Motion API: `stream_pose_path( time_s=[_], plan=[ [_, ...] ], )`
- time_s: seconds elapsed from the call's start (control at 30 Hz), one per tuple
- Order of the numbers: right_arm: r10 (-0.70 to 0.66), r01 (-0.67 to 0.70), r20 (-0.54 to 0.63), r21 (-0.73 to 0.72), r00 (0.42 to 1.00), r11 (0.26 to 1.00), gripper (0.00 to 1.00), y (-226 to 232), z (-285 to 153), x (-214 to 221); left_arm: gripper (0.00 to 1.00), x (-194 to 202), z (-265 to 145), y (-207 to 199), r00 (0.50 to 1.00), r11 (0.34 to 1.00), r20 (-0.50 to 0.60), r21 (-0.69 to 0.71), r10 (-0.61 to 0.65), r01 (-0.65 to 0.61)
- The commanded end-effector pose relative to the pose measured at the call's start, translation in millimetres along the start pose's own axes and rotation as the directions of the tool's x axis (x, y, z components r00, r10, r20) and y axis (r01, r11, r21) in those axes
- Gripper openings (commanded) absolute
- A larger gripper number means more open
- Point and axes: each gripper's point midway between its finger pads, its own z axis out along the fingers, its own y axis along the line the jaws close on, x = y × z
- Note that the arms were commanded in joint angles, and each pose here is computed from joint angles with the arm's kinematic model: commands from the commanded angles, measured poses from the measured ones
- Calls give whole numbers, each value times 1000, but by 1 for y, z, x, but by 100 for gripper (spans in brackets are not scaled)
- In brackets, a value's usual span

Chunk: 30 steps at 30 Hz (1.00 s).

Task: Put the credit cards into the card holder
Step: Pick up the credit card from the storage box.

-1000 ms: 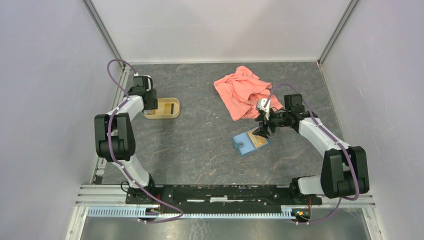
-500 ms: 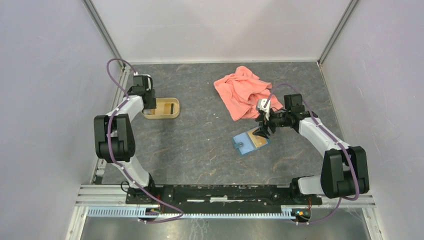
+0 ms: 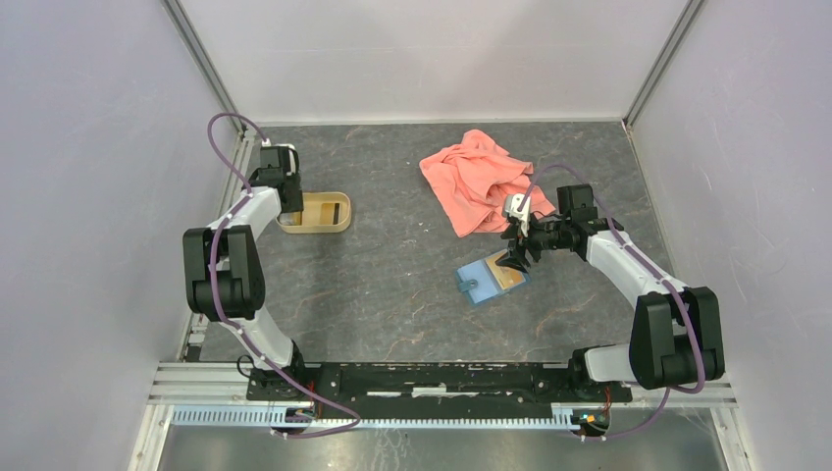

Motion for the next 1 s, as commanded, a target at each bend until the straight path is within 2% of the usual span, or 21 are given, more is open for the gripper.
stream_pose_path(
  time_s=[0.0,0.47,0.73,0.97],
  plan=[
    [-49,49,32,1,998,999,73,-8,-2,-16,48,-32,-18,8,996,1000,87,-4,9,-8],
    [-45,45,30,-6,999,999,73,-7,-1,-14,28,-33,-18,0,996,999,84,38,4,-7],
    [-43,43,28,-7,999,999,73,-7,-1,-13,9,-34,-20,-7,996,997,87,79,-2,-5],
    [-42,43,27,-9,999,999,73,-7,0,-13,7,-37,-25,-13,995,993,96,122,-15,3]
  ],
)
